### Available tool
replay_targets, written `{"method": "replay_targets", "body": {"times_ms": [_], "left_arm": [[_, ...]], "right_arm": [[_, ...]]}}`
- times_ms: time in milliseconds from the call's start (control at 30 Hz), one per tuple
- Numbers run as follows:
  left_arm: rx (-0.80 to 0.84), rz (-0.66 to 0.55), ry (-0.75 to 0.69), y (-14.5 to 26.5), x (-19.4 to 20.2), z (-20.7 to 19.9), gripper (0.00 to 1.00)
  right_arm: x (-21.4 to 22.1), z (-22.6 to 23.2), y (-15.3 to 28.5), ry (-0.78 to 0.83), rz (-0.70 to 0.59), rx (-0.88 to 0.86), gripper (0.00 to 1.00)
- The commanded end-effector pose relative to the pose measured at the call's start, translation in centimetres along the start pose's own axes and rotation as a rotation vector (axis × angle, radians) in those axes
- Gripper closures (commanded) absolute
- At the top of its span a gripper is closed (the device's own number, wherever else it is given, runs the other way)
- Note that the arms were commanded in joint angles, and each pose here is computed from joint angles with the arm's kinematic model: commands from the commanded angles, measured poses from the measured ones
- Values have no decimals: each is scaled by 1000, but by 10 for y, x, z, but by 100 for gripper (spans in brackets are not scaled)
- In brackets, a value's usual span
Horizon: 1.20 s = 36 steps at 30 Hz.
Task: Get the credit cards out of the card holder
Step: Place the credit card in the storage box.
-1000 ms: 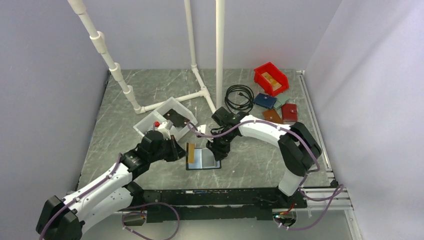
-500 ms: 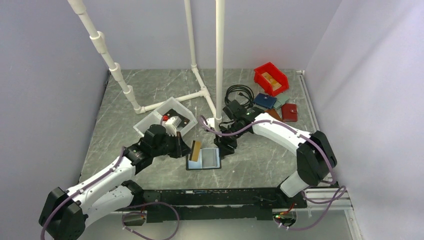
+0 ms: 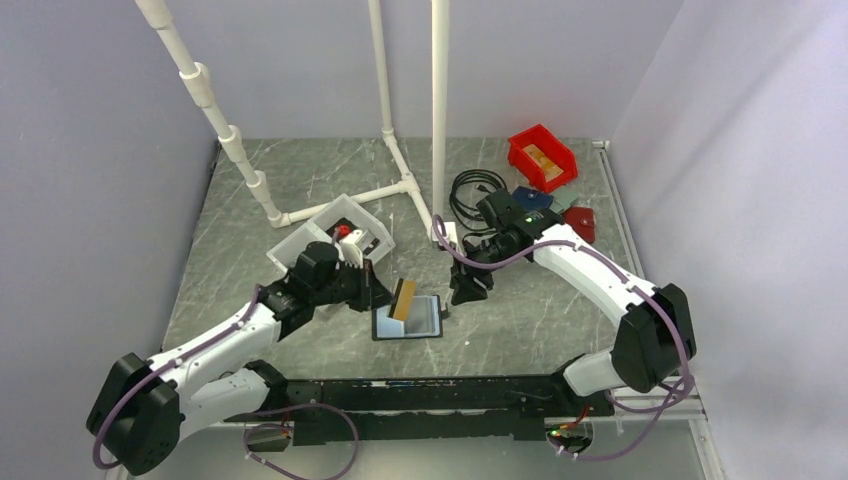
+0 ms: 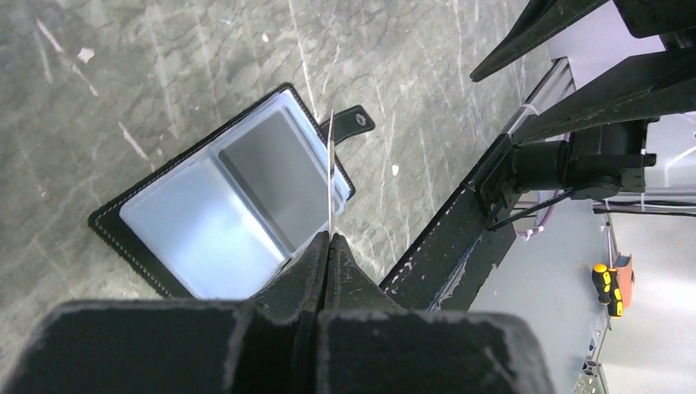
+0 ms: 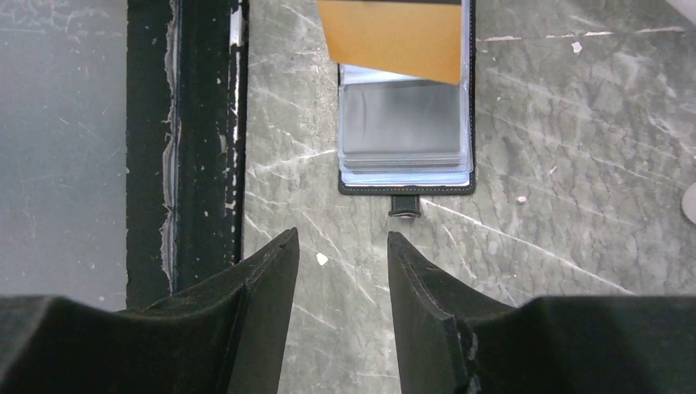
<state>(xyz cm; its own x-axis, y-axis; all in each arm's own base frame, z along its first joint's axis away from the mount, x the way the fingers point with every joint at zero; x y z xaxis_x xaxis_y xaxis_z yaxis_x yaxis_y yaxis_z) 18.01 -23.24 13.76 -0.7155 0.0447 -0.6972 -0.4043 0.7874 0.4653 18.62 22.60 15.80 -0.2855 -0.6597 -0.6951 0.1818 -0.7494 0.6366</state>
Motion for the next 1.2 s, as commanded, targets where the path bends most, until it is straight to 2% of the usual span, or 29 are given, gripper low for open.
{"method": "replay_targets", "body": {"times_ms": [0, 333, 600, 967, 1100, 1167], "left_arm": [[117, -67, -99, -4, -29, -25, 100], [185, -51, -454, -10, -34, -47, 100], [263, -39, -647, -20, -35, -69, 100], [335, -39, -730, -27, -39, -89, 100], [347, -42, -723, -31, -41, -92, 100], [354, -50, -723, -31, -42, -94, 100]], "right_arm": [[-12, 14, 13, 78, -73, -37, 53], [-19, 26, 29, 100, -152, -112, 49], [-21, 24, 26, 60, -180, -133, 48], [-17, 18, 16, 20, -178, -119, 49], [-17, 18, 9, 18, -171, -118, 55], [-17, 19, 7, 22, -167, -120, 61]]}}
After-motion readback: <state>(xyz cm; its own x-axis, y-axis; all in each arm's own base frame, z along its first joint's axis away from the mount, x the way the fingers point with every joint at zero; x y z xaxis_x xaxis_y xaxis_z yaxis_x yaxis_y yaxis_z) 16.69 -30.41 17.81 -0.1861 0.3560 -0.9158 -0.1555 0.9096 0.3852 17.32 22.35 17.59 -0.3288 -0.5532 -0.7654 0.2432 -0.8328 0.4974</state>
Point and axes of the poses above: each gripper's point midway between its finger pads, its own y axis back along the fingers, its own z axis along the line the jaws close on, x = y × z, the point moved 2 cm from there along y, back along the fingers, and after that the axes turned 8 degrees about -y, right-handed, at the moved point
